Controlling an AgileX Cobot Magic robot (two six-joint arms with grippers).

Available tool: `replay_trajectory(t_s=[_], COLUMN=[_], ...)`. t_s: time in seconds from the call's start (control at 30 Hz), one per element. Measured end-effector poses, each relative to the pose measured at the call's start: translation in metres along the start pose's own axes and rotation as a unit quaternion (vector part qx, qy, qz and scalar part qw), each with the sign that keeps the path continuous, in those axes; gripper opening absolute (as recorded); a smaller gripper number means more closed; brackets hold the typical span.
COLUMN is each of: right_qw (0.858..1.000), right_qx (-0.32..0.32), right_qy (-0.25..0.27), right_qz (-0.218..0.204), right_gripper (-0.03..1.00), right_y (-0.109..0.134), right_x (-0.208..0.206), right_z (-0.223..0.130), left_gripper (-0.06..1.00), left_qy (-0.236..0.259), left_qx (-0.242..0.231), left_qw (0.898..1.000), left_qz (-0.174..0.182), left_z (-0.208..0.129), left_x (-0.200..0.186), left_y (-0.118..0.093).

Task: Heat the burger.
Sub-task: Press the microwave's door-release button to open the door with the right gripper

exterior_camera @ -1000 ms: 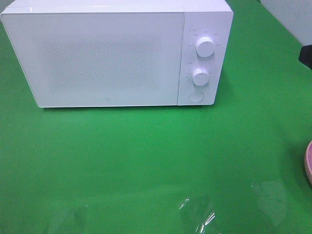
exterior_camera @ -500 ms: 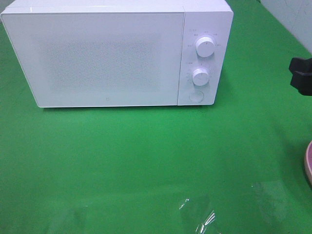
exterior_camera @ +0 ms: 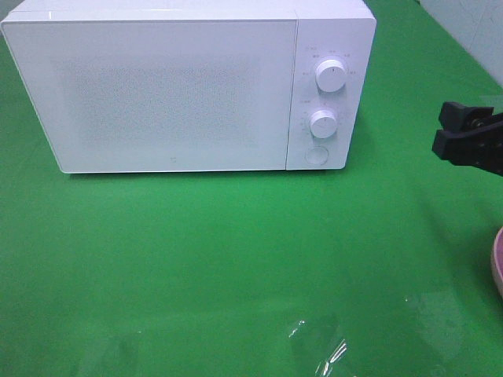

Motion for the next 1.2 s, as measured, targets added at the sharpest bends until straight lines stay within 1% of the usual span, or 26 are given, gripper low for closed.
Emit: replay_trajectory(t_s=[0.07, 0.1, 0.13, 0.17, 0.3, 0.4, 0.43, 0.47, 0.53, 0.57, 0.6, 0.63, 0.7, 0.8, 0.87, 1.0, 1.03, 1.13, 1.17, 1.2], right_qw=[1.000, 1.000, 1.000, 1.000, 1.000, 1.000, 1.000, 1.000, 0.999, 0.999, 0.999, 0.999, 0.998, 0.998, 0.997, 0.997, 0.998, 0.998, 0.998, 0.998], right_qx=[-0.005, -0.005, -0.006, -0.006, -0.009, -0.009, -0.010, -0.010, -0.016, -0.016, -0.019, -0.019, -0.024, -0.029, -0.032, -0.029, -0.018, -0.011, 0.016, 0.016], right_qy=[-0.006, -0.006, -0.004, -0.004, 0.014, 0.022, 0.028, 0.028, 0.034, 0.034, 0.039, 0.039, 0.045, 0.049, 0.051, 0.052, 0.052, 0.053, 0.053, 0.053], right_qz=[0.002, 0.002, 0.004, 0.004, 0.001, 0.001, 0.003, 0.003, 0.010, 0.010, 0.015, 0.015, 0.024, 0.030, 0.038, 0.039, 0.038, 0.038, 0.036, 0.036], right_gripper=[0.73, 0.73, 0.73, 0.73, 0.73, 0.73, 0.73, 0.73, 0.73, 0.73, 0.73, 0.73, 0.73, 0.73, 0.73, 0.73, 0.73, 0.73, 0.73, 0.73], right_y=[0.012, 0.012, 0.020, 0.020, 0.037, 0.043, 0.051, 0.051, 0.063, 0.063, 0.070, 0.070, 0.081, 0.088, 0.099, 0.103, 0.104, 0.104, 0.105, 0.105], right_x=[0.001, 0.001, 0.001, 0.001, 0.002, 0.001, 0.002, 0.002, 0.004, 0.004, 0.006, 0.006, 0.008, 0.010, 0.014, 0.017, 0.018, 0.018, 0.019, 0.019], right_z=[-0.004, -0.004, -0.008, -0.008, -0.023, -0.029, -0.033, -0.033, -0.038, -0.038, -0.041, -0.041, -0.045, -0.048, -0.050, -0.051, -0.051, -0.051, -0.050, -0.050], left_gripper=[0.99, 0.99, 0.99, 0.99, 0.99, 0.99, 0.99, 0.99, 0.99, 0.99, 0.99, 0.99, 0.99, 0.99, 0.99, 0.99, 0.99, 0.99, 0.99, 0.99], left_qy=[0.000, 0.000, 0.000, 0.000, 0.000, 0.000, 0.000, 0.000, 0.000, 0.000, 0.000, 0.000, 0.000, 0.000, 0.000, 0.000, 0.000, 0.000, 0.000, 0.000], left_qx=[0.000, 0.000, 0.000, 0.000, 0.000, 0.000, 0.000, 0.000, 0.000, 0.000, 0.000, 0.000, 0.000, 0.000, 0.000, 0.000, 0.000, 0.000, 0.000, 0.000], left_qw=[1.000, 1.000, 1.000, 1.000, 1.000, 1.000, 1.000, 1.000, 1.000, 1.000, 1.000, 1.000, 1.000, 1.000, 1.000, 1.000, 1.000, 1.000, 1.000, 1.000], left_qz=[0.000, 0.000, 0.000, 0.000, 0.000, 0.000, 0.000, 0.000, 0.000, 0.000, 0.000, 0.000, 0.000, 0.000, 0.000, 0.000, 0.000, 0.000, 0.000, 0.000], left_z=[0.000, 0.000, 0.000, 0.000, 0.000, 0.000, 0.000, 0.000, 0.000, 0.000, 0.000, 0.000, 0.000, 0.000, 0.000, 0.000, 0.000, 0.000, 0.000, 0.000], left_x=[0.000, 0.000, 0.000, 0.000, 0.000, 0.000, 0.000, 0.000, 0.000, 0.000, 0.000, 0.000, 0.000, 0.000, 0.000, 0.000, 0.000, 0.000, 0.000, 0.000], left_y=[0.000, 0.000, 0.000, 0.000, 0.000, 0.000, 0.000, 0.000, 0.000, 0.000, 0.000, 0.000, 0.000, 0.000, 0.000, 0.000, 0.000, 0.000, 0.000, 0.000])
Point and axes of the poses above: a point on each arm's last joint axis where the gripper is mounted, x pointing out along that axis toward the gripper, y along the wrist's bending axis when the last joint is at zero, z = x × y, the point moved 2 cm from there along x, pointing out along that axis toward the gripper, and after that the axes turned 1 degree about x, right-handed, at the moved point
